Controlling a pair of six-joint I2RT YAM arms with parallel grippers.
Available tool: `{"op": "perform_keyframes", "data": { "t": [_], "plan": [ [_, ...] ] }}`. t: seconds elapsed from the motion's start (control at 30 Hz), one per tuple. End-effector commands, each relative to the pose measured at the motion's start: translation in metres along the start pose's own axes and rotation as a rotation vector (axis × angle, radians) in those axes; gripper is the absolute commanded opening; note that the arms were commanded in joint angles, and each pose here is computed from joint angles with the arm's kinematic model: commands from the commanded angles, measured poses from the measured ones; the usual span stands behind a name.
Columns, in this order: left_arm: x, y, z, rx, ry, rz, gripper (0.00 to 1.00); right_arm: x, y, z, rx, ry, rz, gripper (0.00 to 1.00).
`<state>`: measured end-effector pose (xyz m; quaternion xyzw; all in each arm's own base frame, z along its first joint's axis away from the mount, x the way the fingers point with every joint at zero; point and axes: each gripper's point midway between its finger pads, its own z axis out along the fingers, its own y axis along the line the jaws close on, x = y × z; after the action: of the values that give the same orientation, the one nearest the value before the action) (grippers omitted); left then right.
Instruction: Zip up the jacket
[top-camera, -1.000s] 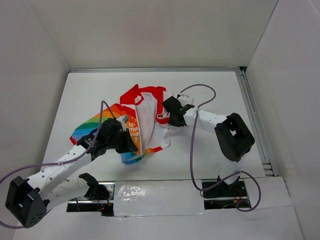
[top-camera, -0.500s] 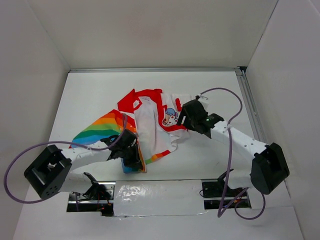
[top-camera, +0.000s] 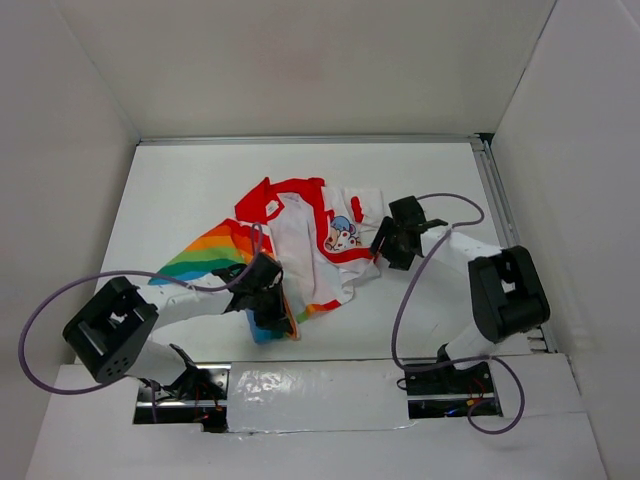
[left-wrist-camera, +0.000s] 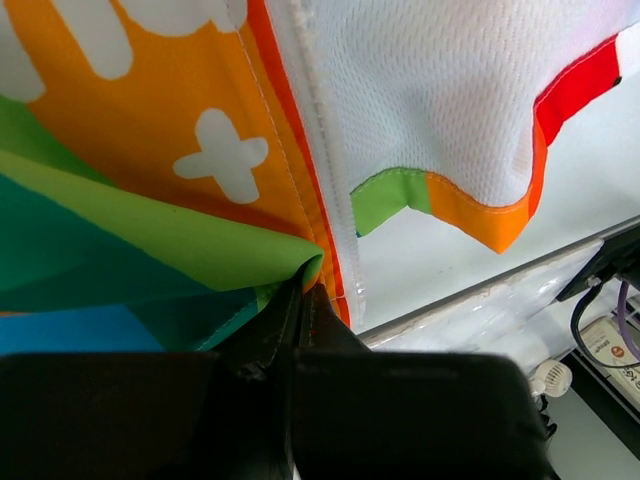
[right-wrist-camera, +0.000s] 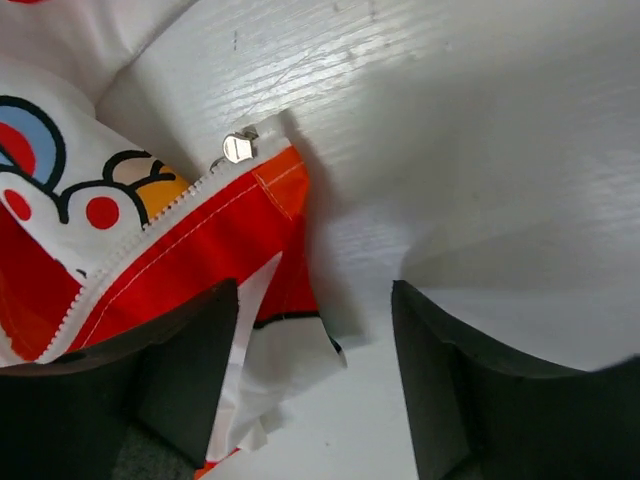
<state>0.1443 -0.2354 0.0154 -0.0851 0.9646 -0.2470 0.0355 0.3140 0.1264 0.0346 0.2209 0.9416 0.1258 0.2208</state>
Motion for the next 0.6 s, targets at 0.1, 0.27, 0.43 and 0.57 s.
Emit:
{"op": "perform_keyframes", "data": {
  "t": [0.1,0.27,0.43,0.57],
  "plan": [
    [-0.026,0.032,0.005,-0.132,-0.081,-0.049,0.00,-0.004,0.033,0.024,-0.140,0.058,0.028,0.38],
    [-0.066,0.019,0.003,-0.098,-0.153,0.010,0.00,-0.049,0.046,0.000,-0.135,-0.117,-0.030,0.00],
    [-0.125,-0.019,-0.014,-0.025,-0.252,0.081,0.00,-0.111,0.051,-0.069,-0.026,-0.388,-0.175,0.00],
    [-0.138,-0.029,-0.029,0.007,-0.265,0.071,0.00,-0.118,0.074,-0.130,-0.007,-0.584,-0.469,0.00]
  ]
}}
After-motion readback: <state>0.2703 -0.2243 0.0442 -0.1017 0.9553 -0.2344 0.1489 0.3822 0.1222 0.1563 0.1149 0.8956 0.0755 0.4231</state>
